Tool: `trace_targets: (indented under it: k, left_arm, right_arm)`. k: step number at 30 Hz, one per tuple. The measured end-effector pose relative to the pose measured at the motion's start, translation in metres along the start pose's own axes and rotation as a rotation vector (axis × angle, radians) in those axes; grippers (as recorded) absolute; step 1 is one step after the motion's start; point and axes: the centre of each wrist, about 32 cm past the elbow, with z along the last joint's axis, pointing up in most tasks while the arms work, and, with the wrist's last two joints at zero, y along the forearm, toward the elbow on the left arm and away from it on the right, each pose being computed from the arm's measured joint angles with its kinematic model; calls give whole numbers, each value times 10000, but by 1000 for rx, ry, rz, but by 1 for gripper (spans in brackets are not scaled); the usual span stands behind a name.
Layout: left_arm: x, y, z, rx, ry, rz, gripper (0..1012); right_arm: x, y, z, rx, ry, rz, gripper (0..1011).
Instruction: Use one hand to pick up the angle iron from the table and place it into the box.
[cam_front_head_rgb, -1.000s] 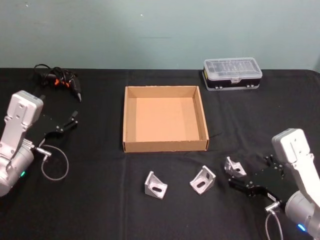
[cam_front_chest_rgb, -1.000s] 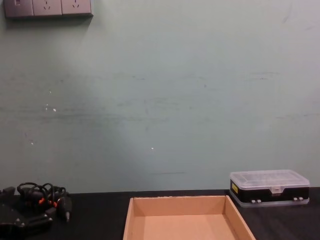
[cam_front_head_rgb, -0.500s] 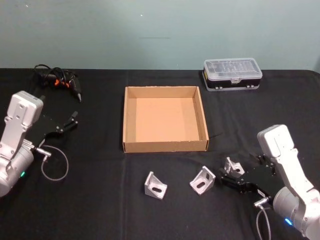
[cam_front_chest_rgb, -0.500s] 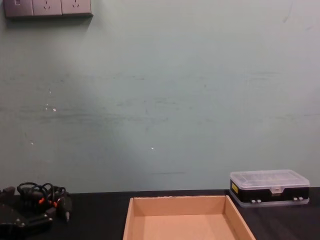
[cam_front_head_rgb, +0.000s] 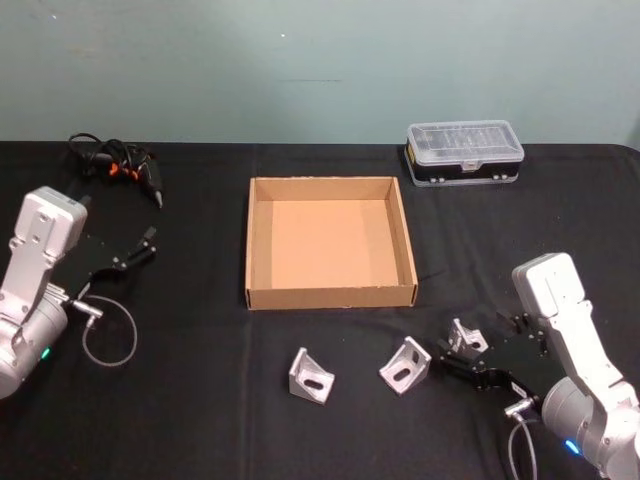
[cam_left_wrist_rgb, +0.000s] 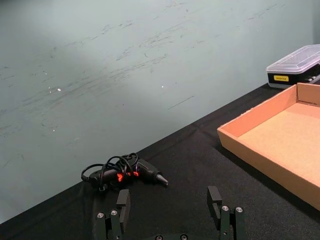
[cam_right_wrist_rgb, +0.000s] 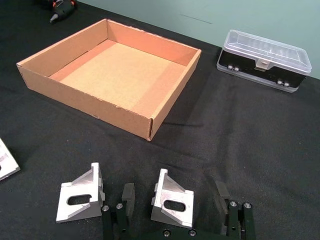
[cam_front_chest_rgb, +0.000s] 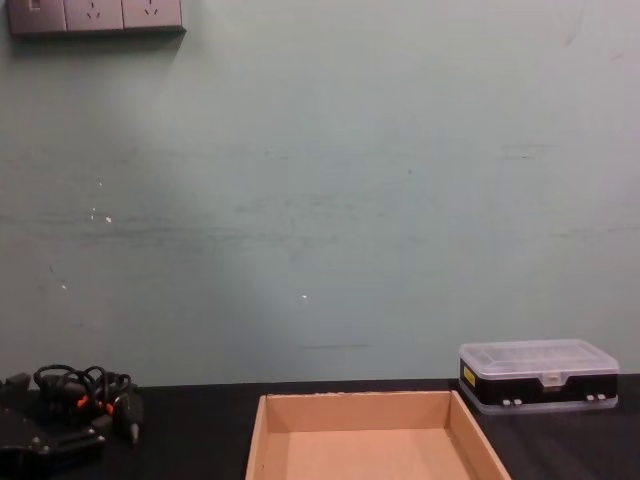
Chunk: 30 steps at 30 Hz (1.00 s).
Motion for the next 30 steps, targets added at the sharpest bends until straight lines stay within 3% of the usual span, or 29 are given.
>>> trace_targets:
  k: [4,14,19,30]
  left_arm:
    - [0,0,0,0,0,0,1011]
    - [0,0,0,0,0,0,1011]
    - [0,0,0,0,0,0,1011]
    - [0,0,0,0,0,0,1011]
  right_arm:
    - [0,-2,3,1,-2,0,951]
    - [0,-5,5,1,-5,2,682]
    - [-1,-6,6,1,-6,2,479]
    - [0,-7,7,2,-7,2,153]
